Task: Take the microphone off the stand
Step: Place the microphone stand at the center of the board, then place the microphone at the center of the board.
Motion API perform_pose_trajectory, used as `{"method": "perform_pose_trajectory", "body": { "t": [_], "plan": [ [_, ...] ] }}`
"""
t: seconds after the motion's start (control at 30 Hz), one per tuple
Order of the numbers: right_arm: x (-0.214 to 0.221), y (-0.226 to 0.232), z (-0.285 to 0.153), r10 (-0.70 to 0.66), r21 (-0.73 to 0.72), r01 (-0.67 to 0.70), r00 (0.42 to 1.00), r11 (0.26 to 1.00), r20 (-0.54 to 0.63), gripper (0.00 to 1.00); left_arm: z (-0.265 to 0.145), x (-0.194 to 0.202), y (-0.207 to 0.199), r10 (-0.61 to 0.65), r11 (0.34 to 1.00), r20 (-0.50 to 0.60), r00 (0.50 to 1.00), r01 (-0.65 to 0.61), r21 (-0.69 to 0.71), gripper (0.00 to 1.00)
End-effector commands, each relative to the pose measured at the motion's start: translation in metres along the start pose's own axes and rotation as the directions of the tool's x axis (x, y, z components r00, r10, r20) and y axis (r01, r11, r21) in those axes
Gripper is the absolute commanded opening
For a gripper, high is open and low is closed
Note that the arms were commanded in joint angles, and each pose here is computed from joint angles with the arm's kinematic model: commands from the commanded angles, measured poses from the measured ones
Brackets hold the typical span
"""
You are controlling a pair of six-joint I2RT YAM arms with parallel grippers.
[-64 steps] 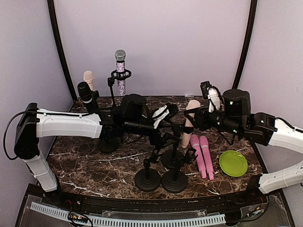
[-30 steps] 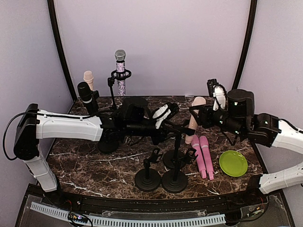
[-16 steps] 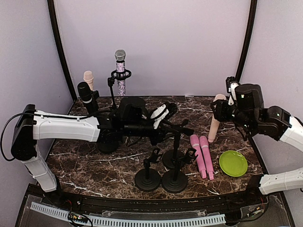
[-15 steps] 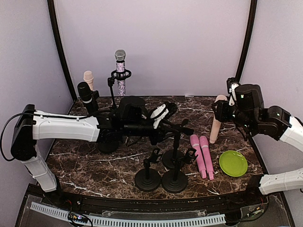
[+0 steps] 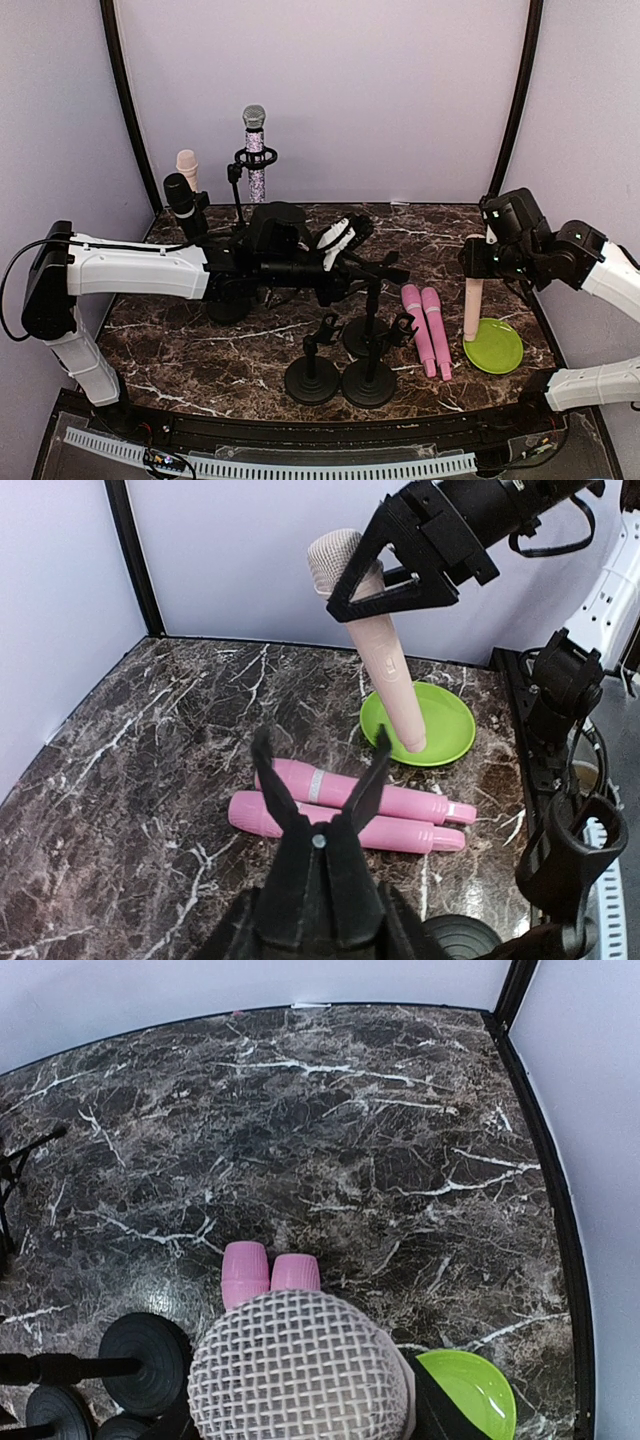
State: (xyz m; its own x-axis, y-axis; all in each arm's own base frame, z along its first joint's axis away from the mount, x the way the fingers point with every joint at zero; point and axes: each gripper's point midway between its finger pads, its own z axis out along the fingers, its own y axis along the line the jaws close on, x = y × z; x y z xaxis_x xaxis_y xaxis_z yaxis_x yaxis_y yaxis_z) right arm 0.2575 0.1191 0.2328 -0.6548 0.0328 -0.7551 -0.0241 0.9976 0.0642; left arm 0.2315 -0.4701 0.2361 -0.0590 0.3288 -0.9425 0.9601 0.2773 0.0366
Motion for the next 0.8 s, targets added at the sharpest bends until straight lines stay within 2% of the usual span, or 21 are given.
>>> {"method": "perform_pose_trajectory", "body": {
  "t": [0.0, 0.1, 0.3, 0.57, 0.77],
  "plan": [
    [0.013, -0.001, 0.004, 0.025, -0.016, -0.026, 0.998, 1.0, -0.053, 0.21, -0.008, -0.02, -0.008, -0.003, 1.0, 0.049, 0.999, 0.001, 0.03, 0.44],
    [0.013, 0.001, 0.004, 0.037, -0.035, -0.039, 0.997, 0.999, -0.061, 0.21, -0.012, -0.024, -0.007, 0.004, 1.0, 0.054, 0.999, -0.005, 0.02, 0.62],
    [0.018, 0.003, 0.005, 0.037, -0.056, -0.043, 0.994, 0.997, -0.101, 0.22, -0.027, -0.037, -0.004, 0.017, 1.0, 0.082, 0.996, -0.016, -0.006, 0.79],
    [0.035, 0.004, 0.017, -0.003, -0.061, -0.01, 0.978, 0.998, -0.21, 0.23, -0.055, -0.043, 0.006, -0.011, 0.999, 0.072, 0.997, 0.014, -0.036, 0.85],
    [0.045, 0.003, 0.038, 0.032, -0.071, -0.054, 0.959, 0.996, -0.282, 0.23, -0.088, -0.018, 0.043, -0.124, 0.99, 0.025, 0.992, 0.125, -0.067, 0.86]
  ]
}}
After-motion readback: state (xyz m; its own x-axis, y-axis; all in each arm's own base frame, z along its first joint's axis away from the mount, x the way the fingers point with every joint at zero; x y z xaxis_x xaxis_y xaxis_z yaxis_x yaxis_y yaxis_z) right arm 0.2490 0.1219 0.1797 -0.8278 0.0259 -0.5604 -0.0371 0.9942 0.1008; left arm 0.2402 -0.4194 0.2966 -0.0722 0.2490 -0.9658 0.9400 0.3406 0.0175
